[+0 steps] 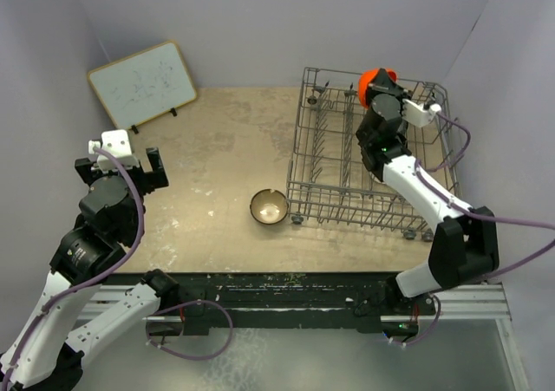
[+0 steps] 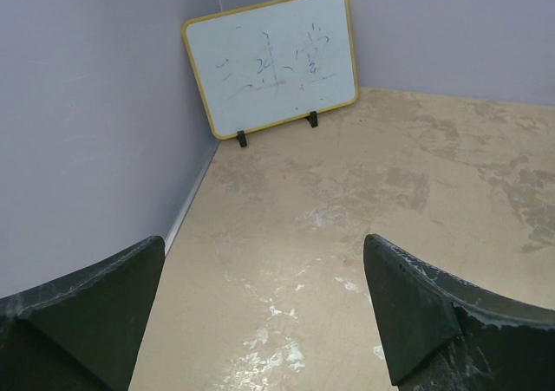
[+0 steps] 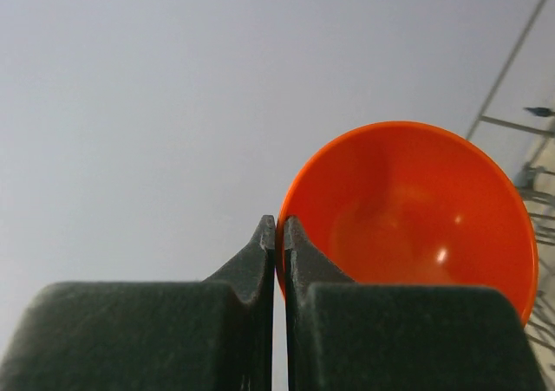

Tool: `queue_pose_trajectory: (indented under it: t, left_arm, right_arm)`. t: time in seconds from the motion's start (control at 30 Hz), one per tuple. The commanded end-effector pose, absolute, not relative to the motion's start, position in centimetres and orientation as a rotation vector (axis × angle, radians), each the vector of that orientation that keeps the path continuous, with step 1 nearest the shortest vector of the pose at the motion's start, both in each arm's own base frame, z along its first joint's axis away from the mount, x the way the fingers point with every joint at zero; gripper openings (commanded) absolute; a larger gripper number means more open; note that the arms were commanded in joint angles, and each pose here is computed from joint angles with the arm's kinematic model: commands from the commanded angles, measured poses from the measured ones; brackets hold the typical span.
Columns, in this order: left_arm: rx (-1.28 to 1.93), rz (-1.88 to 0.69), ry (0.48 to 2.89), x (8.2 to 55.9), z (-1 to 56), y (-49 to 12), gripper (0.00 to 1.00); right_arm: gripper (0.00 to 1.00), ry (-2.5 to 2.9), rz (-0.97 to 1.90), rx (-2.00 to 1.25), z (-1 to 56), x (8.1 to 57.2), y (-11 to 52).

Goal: Load the bowls into the dish rack
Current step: Place the bowl at the center of the board.

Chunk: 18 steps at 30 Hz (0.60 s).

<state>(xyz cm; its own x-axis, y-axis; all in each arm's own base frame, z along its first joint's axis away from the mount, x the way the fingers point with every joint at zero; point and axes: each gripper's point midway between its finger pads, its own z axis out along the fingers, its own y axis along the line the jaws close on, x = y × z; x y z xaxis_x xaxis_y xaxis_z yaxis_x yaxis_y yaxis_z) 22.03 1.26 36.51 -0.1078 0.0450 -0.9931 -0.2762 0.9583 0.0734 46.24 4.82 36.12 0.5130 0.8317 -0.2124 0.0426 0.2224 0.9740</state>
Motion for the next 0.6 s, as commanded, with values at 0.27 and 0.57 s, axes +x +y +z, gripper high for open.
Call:
queue_pose_trajectory:
  t: [0.27,0.57]
  left_arm:
    - [-0.174,0.288,1.629,22.1,38.5,1.4,0.99]
    - [-0.166,0.300,1.639,22.4,38.3,1.3,0.99]
  right_arm:
    - [0.00,0.721,0.847,1.210,41.1,52.0,9.3]
    - [0.00,0.688,0.926,1.273,38.1,55.3,14.1]
